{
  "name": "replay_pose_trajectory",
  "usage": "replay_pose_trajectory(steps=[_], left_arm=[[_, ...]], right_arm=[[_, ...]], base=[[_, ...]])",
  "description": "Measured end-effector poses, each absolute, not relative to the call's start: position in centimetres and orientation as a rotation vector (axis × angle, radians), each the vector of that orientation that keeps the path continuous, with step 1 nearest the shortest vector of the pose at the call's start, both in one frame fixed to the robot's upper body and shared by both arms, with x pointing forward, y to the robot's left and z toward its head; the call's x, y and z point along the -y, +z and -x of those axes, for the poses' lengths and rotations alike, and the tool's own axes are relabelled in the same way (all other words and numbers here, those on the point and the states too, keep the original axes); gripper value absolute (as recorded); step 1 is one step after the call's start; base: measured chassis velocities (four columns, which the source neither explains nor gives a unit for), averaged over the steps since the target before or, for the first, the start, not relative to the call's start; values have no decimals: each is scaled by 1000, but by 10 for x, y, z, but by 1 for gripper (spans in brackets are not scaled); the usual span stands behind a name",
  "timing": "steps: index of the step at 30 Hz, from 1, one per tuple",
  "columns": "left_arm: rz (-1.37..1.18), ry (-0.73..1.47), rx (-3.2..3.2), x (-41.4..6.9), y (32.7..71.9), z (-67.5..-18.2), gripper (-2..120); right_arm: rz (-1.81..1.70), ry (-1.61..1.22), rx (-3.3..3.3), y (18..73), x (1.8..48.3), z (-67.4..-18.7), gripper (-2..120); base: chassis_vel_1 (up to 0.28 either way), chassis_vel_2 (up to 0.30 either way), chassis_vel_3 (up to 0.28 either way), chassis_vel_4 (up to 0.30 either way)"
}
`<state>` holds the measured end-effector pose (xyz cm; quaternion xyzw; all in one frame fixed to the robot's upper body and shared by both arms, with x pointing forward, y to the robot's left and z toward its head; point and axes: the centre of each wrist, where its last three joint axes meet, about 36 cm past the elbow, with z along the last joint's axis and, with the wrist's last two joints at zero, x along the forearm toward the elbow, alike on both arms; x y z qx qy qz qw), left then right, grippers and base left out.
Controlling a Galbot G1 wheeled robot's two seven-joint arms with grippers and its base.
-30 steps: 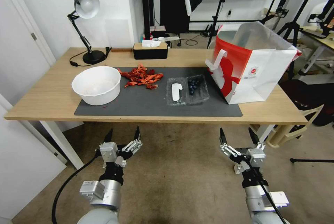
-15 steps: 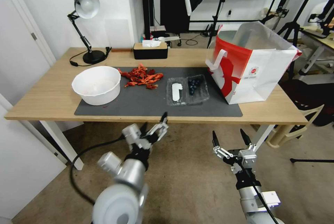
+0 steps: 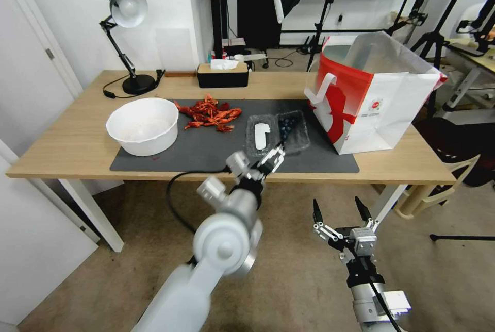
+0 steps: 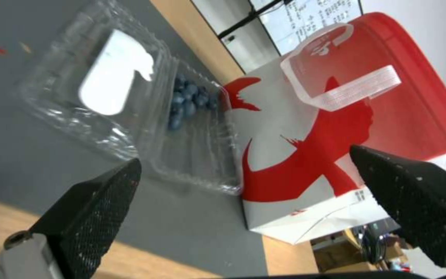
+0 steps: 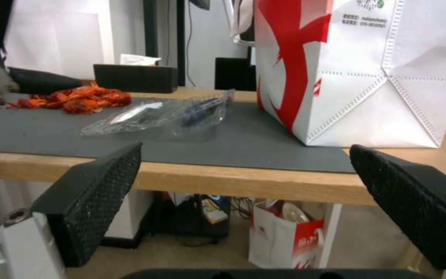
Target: Close the takeout container lid, then place the container into the takeout bag.
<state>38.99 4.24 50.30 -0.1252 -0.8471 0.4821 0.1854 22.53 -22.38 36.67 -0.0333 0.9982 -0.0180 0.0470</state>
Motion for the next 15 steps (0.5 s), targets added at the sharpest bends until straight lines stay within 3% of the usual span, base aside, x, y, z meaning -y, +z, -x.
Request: replay_pose_trajectory(steps=[15], left_arm=[[249,1346,2316,-10,506,-422,100]], right_arm=[[80,-65,-3055,361,223,-227,100]], base=[[0,0,0,0]])
